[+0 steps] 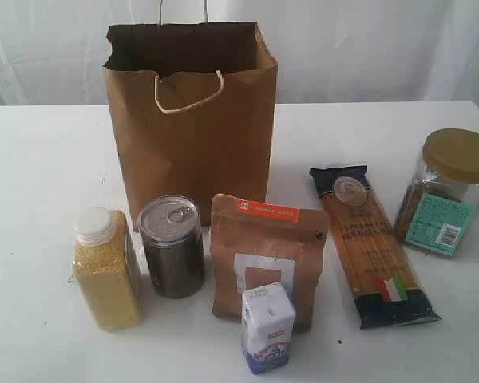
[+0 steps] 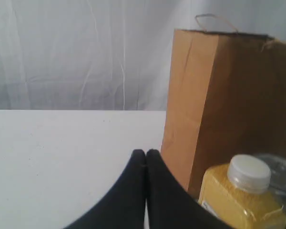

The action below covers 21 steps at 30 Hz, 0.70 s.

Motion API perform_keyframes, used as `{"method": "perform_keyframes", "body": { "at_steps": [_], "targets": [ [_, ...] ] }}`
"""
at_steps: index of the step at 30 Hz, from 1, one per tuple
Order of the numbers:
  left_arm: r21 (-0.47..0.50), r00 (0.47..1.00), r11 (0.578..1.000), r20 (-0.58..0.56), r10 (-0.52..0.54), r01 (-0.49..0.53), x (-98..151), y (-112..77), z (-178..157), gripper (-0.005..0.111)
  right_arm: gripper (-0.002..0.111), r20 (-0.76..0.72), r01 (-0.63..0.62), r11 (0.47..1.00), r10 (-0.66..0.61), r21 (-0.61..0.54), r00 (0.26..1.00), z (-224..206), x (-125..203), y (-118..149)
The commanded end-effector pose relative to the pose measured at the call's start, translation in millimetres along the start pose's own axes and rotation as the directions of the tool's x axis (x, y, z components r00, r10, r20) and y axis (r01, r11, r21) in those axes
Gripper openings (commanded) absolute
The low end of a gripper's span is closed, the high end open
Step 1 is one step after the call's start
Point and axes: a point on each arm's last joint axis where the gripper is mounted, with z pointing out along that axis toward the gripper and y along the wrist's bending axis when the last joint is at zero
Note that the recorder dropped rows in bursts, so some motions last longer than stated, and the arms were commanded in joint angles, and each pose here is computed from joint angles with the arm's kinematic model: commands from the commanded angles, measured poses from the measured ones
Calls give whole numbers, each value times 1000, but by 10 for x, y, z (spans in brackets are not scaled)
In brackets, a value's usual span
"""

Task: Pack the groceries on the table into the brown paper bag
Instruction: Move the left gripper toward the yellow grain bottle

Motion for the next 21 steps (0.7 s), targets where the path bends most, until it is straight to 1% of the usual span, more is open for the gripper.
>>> {"method": "perform_keyframes", "body": {
  "at_steps": [1, 2, 4, 6, 9, 10, 13, 15, 19, 21],
  "targets": [
    [-2, 996, 998, 61, -59, 59, -51, 4, -4, 0, 0, -2, 1, 1000, -1, 0, 1000, 6, 17, 0],
    [-2, 996, 998, 71, -59, 59, -60, 5, -5, 0, 0, -2, 1, 1000, -1, 0, 1000, 6, 17, 0],
    [7, 985, 992, 121, -126, 126, -106, 7, -9, 0, 0, -2, 1, 1000, -1, 0, 1000, 6, 17, 0],
    [43, 943, 965, 202, -263, 260, -184, 11, -22, 0, 0, -2, 1, 1000, -1, 0, 1000, 6, 17, 0],
    [120, 864, 921, 321, -388, 370, -307, 14, -57, 0, 0, -2, 1, 1000, -1, 0, 1000, 6, 17, 0],
    [143, 840, 910, 350, -414, 390, -340, 15, -70, 0, 0, -2, 1, 1000, -1, 0, 1000, 6, 17, 0],
    [239, 738, 873, 467, -488, 425, -473, 20, -137, 0, 0, -2, 1, 1000, -1, 0, 1000, 6, 17, 0],
    [269, 696, 871, 524, -491, 412, -531, 25, -176, 0, 0, -2, 1, 1000, -1, 0, 1000, 6, 17, 0],
    [303, 621, 845, 577, -530, 440, -586, 60, -221, 0, 0, -2, 1, 1000, -1, 0, 1000, 6, 17, 0],
    [336, 568, 806, 580, -585, 487, -605, 82, -237, 0, 0, -2, 1, 1000, -1, 0, 1000, 6, 17, 0]
  ]
}}
